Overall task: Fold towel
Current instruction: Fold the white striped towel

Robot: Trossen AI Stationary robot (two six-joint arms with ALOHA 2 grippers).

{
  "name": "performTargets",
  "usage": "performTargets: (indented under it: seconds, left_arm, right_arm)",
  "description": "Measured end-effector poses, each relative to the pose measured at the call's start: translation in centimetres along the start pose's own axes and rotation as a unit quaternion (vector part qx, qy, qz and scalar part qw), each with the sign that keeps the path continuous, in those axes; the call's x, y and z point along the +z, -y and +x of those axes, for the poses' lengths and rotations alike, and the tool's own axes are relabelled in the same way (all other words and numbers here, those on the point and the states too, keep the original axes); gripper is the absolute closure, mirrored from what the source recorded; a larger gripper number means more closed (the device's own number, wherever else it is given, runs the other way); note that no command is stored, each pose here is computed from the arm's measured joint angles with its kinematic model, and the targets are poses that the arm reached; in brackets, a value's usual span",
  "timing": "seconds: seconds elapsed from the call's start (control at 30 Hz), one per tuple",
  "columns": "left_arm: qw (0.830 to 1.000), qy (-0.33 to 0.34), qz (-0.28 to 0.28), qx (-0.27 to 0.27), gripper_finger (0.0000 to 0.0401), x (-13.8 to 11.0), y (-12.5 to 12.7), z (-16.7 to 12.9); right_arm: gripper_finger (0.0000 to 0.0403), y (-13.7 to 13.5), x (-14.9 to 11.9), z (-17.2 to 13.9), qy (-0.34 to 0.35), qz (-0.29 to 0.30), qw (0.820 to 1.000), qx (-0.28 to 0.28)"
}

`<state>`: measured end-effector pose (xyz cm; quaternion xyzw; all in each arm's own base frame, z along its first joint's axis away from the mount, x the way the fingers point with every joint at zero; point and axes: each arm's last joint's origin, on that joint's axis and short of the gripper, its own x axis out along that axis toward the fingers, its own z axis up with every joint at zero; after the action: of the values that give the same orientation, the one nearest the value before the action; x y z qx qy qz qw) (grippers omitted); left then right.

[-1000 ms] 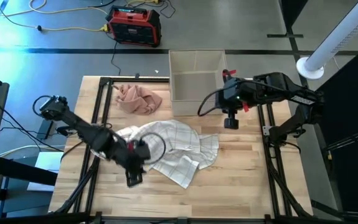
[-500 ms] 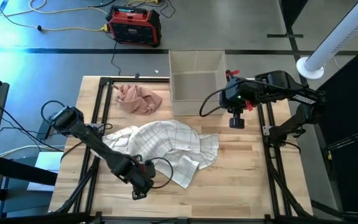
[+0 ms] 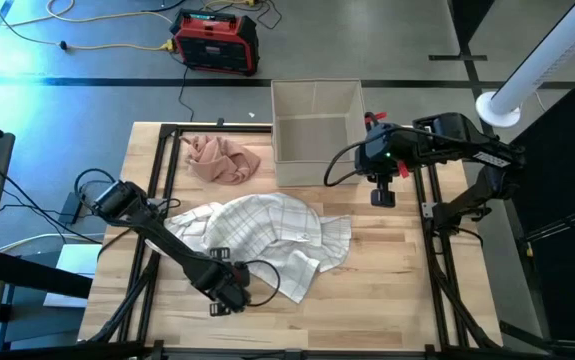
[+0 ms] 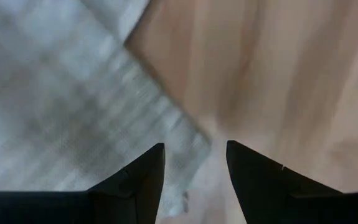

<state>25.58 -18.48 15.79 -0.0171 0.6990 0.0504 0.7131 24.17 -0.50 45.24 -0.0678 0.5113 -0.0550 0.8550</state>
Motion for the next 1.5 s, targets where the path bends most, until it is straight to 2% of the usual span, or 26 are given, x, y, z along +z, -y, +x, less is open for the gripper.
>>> performTargets:
  seconds: [0.1,0.27,0.47,0.57,0.67,0.73,0.8,0.97,1.07,1.2,1.37,1.5]
  left_arm:
    - [0.999,-0.015,-0.026,0.011,0.0238,-0.5,-0.8,1.1]
    - [0.998,0.019,-0.037,-0.042,0.0238,0.3,-0.7,1.8]
    - [0.997,0.018,-0.05,-0.048,0.0246,0.5,-1.2,2.1]
    - [0.996,-0.003,-0.07,-0.057,0.0288,0.4,-1.7,2.4]
    - [0.993,-0.016,-0.088,-0.072,0.0365,0.8,-2.3,2.1]
    - [0.992,-0.026,-0.106,-0.068,0.0384,1.1,-2.8,1.5]
    - [0.99,-0.035,-0.12,-0.061,0.0389,1.3,-3.6,-0.1]
    - [0.989,-0.006,-0.126,-0.074,0.0394,1.2,-5.6,-7.4]
    - [0.985,0.039,-0.137,-0.092,0.0394,0.0,-7.4,-12.1]
    - [0.974,0.093,-0.175,-0.109,0.0394,-2.0,-10.1,-16.5]
    - [0.966,0.121,-0.206,-0.103,0.0394,-4.6,-12.8,-19.2]
    - [0.975,0.074,-0.204,-0.053,0.0394,-6.8,-14.3,-19.5]
  right_arm:
    - [0.0403,0.0,0.0,0.0,0.001,0.0,1.0,0.0]
    - [0.0403,0.0,0.0,0.0,0.0,0.0,1.0,0.0]
    - [0.0403,0.0,0.0,0.0,0.0,0.004,1.0,0.0]
    - [0.0403,0.0,0.0,0.0,0.0,0.005,1.0,0.0]
    - [0.0403,0.0,0.0,0.0,0.0,0.017,1.0,0.001]
    - [0.0403,-0.1,-0.1,-0.2,0.003,0.019,1.0,0.014]
    - [0.0403,-0.2,-0.4,-0.7,0.011,0.02,0.999,0.038]
    - [0.0403,-0.3,-1.4,-2.3,0.034,0.046,0.994,0.089]
    - [0.0403,-0.2,-1.7,-2.8,0.038,0.073,0.993,0.08]
    - [0.0402,-0.1,-1.7,-2.8,0.036,0.114,0.991,0.066]
    - [0.0402,-0.5,-1.9,-1.8,0.014,0.099,0.99,0.101]
    - [0.0402,-1.1,-2.1,2.1,-0.044,0.074,0.991,0.099]
